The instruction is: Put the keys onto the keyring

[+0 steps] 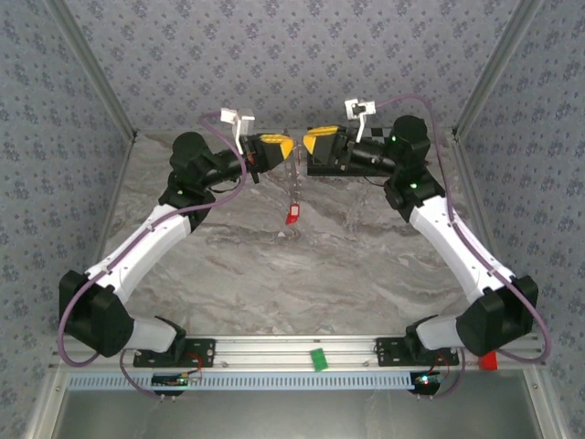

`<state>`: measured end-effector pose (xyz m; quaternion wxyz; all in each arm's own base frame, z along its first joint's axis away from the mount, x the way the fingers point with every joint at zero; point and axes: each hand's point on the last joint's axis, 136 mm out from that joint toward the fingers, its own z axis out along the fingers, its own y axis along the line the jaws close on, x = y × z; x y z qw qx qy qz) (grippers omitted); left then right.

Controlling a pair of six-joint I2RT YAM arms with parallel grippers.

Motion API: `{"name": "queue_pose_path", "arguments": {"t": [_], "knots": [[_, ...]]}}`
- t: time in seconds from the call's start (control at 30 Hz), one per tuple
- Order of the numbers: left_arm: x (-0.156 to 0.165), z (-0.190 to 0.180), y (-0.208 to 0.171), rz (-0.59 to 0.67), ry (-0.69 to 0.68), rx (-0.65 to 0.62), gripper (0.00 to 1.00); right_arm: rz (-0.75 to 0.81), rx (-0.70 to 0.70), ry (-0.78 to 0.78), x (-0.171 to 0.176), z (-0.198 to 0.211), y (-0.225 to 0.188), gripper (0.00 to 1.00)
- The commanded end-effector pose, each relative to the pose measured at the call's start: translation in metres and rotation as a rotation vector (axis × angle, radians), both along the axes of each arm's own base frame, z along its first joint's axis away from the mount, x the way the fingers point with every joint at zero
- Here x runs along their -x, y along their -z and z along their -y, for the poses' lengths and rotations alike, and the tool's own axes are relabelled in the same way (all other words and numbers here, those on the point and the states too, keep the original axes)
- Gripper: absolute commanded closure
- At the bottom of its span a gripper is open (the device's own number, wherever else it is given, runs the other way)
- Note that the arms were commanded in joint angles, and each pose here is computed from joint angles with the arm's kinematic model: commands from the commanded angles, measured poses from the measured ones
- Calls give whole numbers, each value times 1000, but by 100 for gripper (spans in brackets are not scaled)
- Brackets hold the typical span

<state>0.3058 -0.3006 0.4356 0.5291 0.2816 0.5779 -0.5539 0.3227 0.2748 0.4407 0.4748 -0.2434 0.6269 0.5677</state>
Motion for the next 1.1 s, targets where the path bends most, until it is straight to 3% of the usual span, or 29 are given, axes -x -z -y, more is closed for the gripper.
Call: {"name": "queue_pose_path", "arguments": {"t": [0.0,0.5,1.07], "knots": [[15,-9,-42,104,-1,72,100,32,-76,-110,14,-4,-31,68],[17,-11,-44,113,-11,74,100,-14,-36,-169,15,-14,-5,69],[21,-9,-49,124,10,78,100,-33,7,-101,4,-12,13,68]]}}
